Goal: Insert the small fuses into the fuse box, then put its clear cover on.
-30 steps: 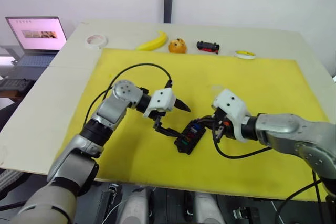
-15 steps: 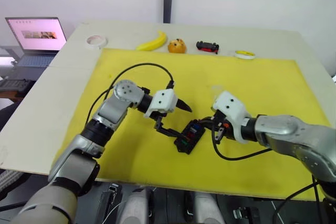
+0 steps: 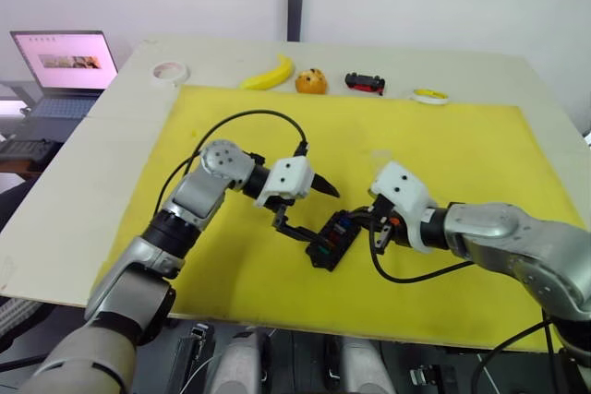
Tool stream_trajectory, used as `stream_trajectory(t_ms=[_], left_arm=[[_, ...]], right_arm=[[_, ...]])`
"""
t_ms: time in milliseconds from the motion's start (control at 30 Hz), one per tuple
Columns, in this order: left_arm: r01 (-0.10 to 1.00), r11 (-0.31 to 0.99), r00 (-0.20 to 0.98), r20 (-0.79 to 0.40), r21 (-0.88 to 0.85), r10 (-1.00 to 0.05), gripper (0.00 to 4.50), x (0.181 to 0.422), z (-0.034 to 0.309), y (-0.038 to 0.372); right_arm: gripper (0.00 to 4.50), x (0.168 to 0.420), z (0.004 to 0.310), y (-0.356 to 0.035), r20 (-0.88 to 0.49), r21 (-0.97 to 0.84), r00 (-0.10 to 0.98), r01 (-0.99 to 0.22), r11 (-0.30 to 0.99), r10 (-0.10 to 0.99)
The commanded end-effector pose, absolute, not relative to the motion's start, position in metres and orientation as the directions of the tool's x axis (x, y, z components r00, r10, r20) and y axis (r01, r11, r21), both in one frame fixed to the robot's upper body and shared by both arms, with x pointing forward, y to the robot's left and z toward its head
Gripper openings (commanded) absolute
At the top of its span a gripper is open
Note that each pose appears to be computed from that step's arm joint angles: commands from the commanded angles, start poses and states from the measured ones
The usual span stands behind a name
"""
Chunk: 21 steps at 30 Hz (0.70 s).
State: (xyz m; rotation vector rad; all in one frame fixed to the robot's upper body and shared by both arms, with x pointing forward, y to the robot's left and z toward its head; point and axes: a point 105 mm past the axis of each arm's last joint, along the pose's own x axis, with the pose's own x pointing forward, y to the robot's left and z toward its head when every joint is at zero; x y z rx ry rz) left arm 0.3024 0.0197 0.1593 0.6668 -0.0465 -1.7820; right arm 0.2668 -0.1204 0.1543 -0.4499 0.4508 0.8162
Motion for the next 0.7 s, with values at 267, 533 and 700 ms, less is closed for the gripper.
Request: stream_trajectory(t_ms=[267,533,700], left_arm=[[0.857,-0.331,-0.164,-0.400,0.394,-0.902,4.46,0.296,0.167,0.017],[0.861,-0.325,-0.155,-0.406,0.392,-0.901,4.46,0.298,0.163,0.021],[0.860,-0.324,-0.153,-0.407,0.395,-0.900,4.46,0.298,0.164,0.021]], right_arm=[[0.00,0.266,0.161,-0.116,-0.526,-0.246,0.614,-0.772,0.586,0.588],[0.00,0.266,0.166,-0.117,-0.540,-0.250,0.602,-0.782,0.571,0.588],[0.00,0.267,0.173,-0.115,-0.536,-0.248,0.596,-0.788,0.563,0.598]])
